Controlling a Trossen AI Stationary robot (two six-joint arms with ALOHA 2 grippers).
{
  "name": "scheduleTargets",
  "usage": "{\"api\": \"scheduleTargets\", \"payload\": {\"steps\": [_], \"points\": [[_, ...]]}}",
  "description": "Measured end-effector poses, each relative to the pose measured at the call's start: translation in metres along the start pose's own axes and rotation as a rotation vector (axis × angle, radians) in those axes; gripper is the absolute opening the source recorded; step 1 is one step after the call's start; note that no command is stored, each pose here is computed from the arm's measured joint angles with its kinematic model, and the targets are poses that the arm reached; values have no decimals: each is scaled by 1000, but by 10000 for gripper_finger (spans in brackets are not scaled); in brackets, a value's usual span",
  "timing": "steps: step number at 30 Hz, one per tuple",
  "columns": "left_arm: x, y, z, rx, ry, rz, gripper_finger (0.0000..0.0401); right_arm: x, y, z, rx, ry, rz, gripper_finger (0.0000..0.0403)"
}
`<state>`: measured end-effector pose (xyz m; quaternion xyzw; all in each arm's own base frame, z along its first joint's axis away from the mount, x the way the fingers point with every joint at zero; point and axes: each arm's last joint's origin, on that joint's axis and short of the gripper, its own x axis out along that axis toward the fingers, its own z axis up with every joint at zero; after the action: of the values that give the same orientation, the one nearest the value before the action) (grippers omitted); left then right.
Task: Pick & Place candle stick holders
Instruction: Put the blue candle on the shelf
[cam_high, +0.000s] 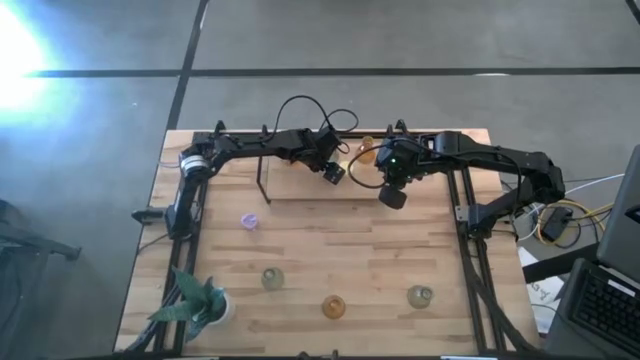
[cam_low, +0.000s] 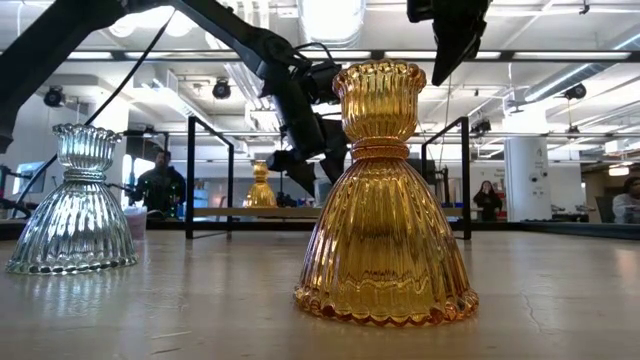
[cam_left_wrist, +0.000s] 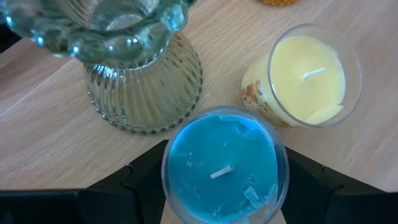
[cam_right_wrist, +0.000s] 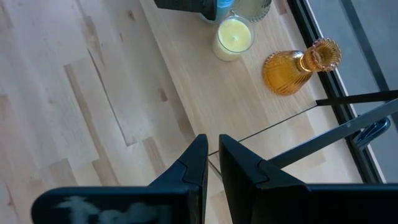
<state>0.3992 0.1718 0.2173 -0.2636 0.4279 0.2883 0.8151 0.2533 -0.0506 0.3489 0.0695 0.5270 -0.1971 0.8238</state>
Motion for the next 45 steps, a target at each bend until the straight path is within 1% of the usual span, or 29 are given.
{"api": "scheduleTargets", "payload": {"steps": [8,19,27,45], "points": [[0,0,0,8,2,1,242,0,0,0,3,0,0,34],[0,0,0,21,3,1,261,0,0,0,7,0,1,34],[0,0,0,26,9,-14,263,0,0,0,8,0,3,34],[0,1,-1,23,21,-8,264,0,0,0,30,0,9,34]]}}
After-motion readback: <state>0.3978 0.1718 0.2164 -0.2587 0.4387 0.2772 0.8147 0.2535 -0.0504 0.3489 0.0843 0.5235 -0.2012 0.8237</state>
